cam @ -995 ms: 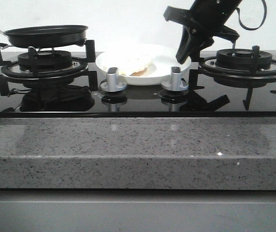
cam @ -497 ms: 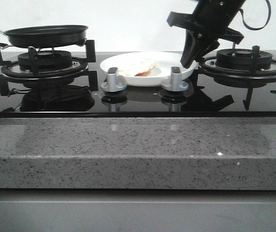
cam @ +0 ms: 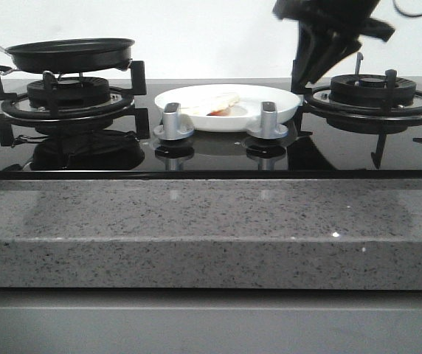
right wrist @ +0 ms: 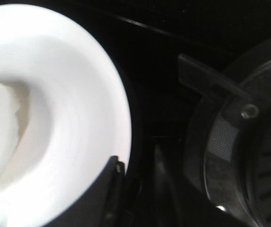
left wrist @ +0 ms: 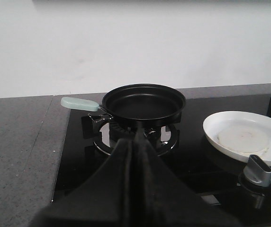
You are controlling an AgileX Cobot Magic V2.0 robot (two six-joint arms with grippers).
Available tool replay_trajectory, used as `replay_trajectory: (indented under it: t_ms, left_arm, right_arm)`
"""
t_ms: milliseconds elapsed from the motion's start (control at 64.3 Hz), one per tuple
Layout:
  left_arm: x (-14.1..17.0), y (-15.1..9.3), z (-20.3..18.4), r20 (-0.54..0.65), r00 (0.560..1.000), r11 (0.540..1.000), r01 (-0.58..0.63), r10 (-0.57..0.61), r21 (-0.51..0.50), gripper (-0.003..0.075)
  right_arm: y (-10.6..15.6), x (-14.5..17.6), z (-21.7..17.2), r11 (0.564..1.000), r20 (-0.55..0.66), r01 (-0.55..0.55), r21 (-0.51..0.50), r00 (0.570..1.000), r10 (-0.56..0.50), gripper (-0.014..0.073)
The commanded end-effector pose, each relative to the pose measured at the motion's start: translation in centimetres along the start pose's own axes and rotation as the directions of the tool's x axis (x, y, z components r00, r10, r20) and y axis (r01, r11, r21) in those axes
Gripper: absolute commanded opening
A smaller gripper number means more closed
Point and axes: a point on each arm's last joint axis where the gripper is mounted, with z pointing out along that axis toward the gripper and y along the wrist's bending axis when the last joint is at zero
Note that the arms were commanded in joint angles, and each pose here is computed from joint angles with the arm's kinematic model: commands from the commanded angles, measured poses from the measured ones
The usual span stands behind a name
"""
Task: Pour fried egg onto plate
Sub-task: 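Open the right gripper and lift it away from the plate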
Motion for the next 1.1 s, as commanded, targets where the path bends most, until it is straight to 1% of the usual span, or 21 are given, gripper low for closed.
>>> replay_trajectory:
  t_ms: [0, 31, 93, 249, 342, 389, 482, 591, 746, 886, 1026, 1041, 1057, 1088]
  left_arm:
    - [-1.5, 0.1, -0.2, 0.098, 0.995, 1.0, 0.011, -0.01, -0.012, -0.0019]
    - [-1.5, 0.1, -0.2, 0.098, 0.995, 1.0, 0.011, -0.01, -0.012, -0.0019]
    - [-1.5, 0.1, -0.2, 0.098, 0.995, 1.0, 0.011, -0.01, -0.012, -0.0019]
    - [-1.5, 0.1, -0.2, 0.098, 0.995, 1.0, 0.011, -0.01, -0.012, -0.0019]
    - [-1.5, 0.1, -0.2, 0.098, 0.995, 1.0, 0.011, -0.01, -0.012, -0.0019]
    - [-1.5, 0.1, -0.2, 0.098, 0.995, 1.0, 0.011, -0.01, -0.012, -0.0019]
    - [-1.5, 0.1, -0.2, 0.098, 0.995, 1.0, 0.011, -0.01, -0.012, -0.0019]
    - [-1.5, 0.1, -0.2, 0.098, 0.995, 1.0, 0.011, -0.01, -0.012, -0.0019]
    - [-1.5, 0.1, -0.2, 0.098, 0.995, 1.0, 0.011, -0.01, -0.012, -0.0019]
    - [-1.5, 0.1, -0.2, 0.098, 0.995, 1.0, 0.011, -0.01, -0.012, -0.0019]
    - [-1.5, 0.1, -0.2, 0.098, 0.995, 1.0, 0.011, -0.01, -0.012, -0.0019]
    - [-1.5, 0.1, -0.2, 0.098, 0.995, 1.0, 0.011, -0.01, -0.012, -0.0019]
    - [-1.5, 0.1, -0.2, 0.098, 0.995, 1.0, 0.011, -0.01, -0.012, -0.0019]
    - [-1.5, 0.1, -0.2, 0.098, 0.995, 1.0, 0.011, -0.01, -0.012, -0.0019]
  right_arm:
    - [1.0, -1.0, -4.9, 0.999, 0.111, 0.037, 0.008, 0.993, -0.038, -0.0009]
    - [1.1, -0.9, -5.3, 0.999, 0.109, 0.043, 0.015, 0.993, -0.044, -0.0074]
    - [1.1, -0.9, -5.8, 0.998, 0.108, 0.051, 0.025, 0.993, -0.053, -0.0056]
    - [1.1, -0.3, -7.0, 0.995, 0.063, 0.077, 0.063, 0.995, -0.081, -0.0058]
    - [1.3, 0.4, -8.5, 0.991, 0.041, 0.092, 0.093, 0.994, -0.097, -0.0058]
    - [1.4, 0.8, -9.1, 0.991, 0.045, 0.086, 0.105, 0.995, -0.091, -0.0058]
    - [1.7, 1.7, -10.7, 0.99, 0.097, 0.074, 0.122, 0.992, -0.086, -0.0058]
    - [2.0, 3.7, -11.9, 0.988, 0.162, 0.064, 0.143, 0.983, -0.087, -0.0058]
    - [2.0, 7.9, -12.8, 0.979, 0.231, 0.061, 0.193, 0.967, -0.105, -0.0058]
    - [2.2, 11.6, -13.9, 0.972, 0.318, 0.06, 0.227, 0.939, -0.132, -0.0058]
    - [2.7, 15.4, -15.4, 0.967, 0.436, 0.049, 0.249, 0.886, -0.157, -0.0058]
    - [2.8, 15.8, -15.8, 0.966, 0.461, 0.047, 0.253, 0.872, -0.163, -0.0058]
    - [2.8, 16.3, -15.7, 0.966, 0.464, 0.046, 0.254, 0.871, -0.163, -0.0058]
    - [2.9, 17.2, -16.2, 0.965, 0.49, 0.044, 0.258, 0.855, -0.17, -0.0058]
